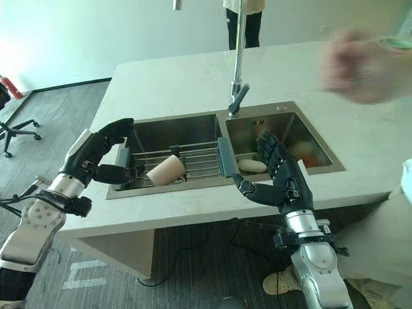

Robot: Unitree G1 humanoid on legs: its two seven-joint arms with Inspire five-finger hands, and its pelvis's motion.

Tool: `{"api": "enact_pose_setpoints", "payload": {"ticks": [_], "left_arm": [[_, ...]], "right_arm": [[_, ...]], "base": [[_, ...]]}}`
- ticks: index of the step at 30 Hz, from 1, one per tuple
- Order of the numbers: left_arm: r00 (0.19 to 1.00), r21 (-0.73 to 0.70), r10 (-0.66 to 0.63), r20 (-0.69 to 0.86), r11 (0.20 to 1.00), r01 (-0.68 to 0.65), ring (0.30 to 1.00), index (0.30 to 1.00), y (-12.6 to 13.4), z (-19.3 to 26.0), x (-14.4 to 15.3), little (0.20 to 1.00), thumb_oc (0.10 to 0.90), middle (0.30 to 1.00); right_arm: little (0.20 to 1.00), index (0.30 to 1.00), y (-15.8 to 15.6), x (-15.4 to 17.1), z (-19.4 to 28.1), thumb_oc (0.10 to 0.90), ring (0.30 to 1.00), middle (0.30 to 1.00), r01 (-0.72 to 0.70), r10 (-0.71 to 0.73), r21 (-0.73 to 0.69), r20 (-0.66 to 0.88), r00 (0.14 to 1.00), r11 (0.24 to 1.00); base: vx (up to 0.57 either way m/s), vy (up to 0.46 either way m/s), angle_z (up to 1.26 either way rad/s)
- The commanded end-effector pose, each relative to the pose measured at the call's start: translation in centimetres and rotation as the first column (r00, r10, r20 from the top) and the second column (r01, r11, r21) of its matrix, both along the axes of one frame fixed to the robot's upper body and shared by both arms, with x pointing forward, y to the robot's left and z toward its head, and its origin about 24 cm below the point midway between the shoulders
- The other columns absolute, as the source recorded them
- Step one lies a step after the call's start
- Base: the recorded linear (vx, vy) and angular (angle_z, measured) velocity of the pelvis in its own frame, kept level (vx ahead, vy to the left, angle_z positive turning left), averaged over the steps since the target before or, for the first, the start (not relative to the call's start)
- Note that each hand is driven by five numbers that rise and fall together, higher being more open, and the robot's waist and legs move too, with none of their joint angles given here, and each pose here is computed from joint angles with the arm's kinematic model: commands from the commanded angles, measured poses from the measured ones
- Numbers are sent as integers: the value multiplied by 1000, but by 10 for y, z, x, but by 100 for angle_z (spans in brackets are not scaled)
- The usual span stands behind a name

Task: Place the dishes in the dishwasher.

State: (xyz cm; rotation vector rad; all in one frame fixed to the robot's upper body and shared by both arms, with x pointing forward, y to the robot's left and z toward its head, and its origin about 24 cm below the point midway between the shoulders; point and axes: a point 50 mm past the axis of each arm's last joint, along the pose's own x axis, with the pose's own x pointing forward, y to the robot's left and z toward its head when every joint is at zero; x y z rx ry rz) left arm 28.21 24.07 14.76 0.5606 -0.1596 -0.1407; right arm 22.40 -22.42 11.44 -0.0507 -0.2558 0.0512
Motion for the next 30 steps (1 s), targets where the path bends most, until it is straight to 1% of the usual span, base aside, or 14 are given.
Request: {"api": "enact_pose_setpoints", "payload": {"ticks": [1,6,11,14,20,30], "left_arm": [[983,10,12,185,1000,-14,900,900,-3,51,17,900,800,900],[991,-41,92,97,995,-89,900,900,6,36,33,900,800,900],[990,-82,139,-12,987,-139,900,900,13,10,44,900,800,900],[986,-90,159,-44,983,-163,900,900,14,3,47,900,800,900],[982,-122,190,-16,974,-191,900,900,16,-1,51,900,800,900],[971,-132,233,-50,962,-238,900,900,17,-12,56,900,800,900]], "right_arm": [[900,900,10,6,61,800,900,900,-75,78,-23,303,950,997],[900,900,11,8,59,800,900,900,-90,94,-28,289,953,996],[900,900,11,8,57,800,900,900,-106,111,-34,277,954,994],[900,900,11,9,56,800,900,900,-113,119,-39,270,955,993],[900,900,10,8,53,800,900,900,-118,125,-44,262,957,992],[900,900,9,9,53,800,900,900,-124,134,-54,250,959,991]], "base": [[-2,-19,-21],[1,-16,-13],[15,-20,-14],[26,1,-15],[32,-2,-7],[9,1,-6]]}}
